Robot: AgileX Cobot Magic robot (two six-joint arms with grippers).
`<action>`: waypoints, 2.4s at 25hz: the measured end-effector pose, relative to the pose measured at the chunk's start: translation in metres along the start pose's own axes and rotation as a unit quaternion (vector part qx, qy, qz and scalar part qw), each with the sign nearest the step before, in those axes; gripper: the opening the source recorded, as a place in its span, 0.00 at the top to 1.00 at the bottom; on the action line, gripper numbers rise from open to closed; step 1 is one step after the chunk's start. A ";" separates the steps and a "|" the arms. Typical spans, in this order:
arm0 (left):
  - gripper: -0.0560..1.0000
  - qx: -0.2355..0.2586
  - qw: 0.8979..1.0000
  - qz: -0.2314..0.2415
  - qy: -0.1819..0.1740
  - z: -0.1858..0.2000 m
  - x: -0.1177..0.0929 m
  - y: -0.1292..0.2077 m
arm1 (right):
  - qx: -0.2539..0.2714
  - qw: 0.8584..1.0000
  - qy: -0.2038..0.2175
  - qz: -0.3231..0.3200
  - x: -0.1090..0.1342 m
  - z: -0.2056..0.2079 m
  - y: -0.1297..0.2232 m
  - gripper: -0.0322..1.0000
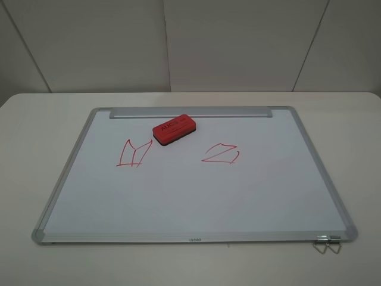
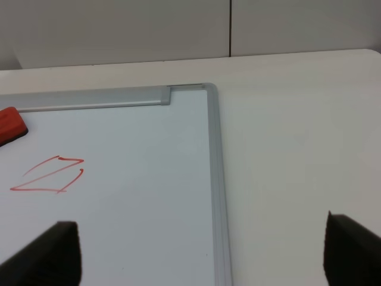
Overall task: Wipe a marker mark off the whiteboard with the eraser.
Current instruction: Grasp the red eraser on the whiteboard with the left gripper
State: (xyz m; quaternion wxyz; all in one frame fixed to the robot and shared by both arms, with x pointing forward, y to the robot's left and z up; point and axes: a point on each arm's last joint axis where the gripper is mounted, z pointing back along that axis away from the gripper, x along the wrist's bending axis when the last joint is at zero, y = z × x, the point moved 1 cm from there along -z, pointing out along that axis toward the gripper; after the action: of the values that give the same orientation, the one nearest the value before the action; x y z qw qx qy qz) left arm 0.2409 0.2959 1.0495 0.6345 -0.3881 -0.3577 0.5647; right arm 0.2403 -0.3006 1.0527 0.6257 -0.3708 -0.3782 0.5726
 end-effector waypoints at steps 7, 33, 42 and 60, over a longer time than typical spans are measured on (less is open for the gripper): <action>0.21 0.000 1.000 0.000 0.000 0.000 0.000 0.000 | 0.000 1.000 0.000 0.000 0.000 0.000 0.000 0.27; 0.21 0.014 0.999 0.044 -0.017 -0.004 0.004 -0.001 | 0.000 1.000 0.000 0.000 0.000 0.000 0.000 0.27; 0.21 0.124 0.992 -0.001 0.025 -0.063 0.002 -0.064 | 0.000 1.000 0.000 0.000 0.000 0.000 0.000 0.27; 0.21 0.361 0.907 -0.095 0.197 -0.331 -0.048 -0.157 | 0.000 1.000 0.000 0.000 0.000 0.000 0.000 0.27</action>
State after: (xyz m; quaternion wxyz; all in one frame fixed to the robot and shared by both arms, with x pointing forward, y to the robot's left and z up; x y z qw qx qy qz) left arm 0.6003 0.2088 1.0425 0.8395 -0.1999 -0.0327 0.5042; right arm 0.2403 -0.3006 1.0527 0.6257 -0.3708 -0.3782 0.5726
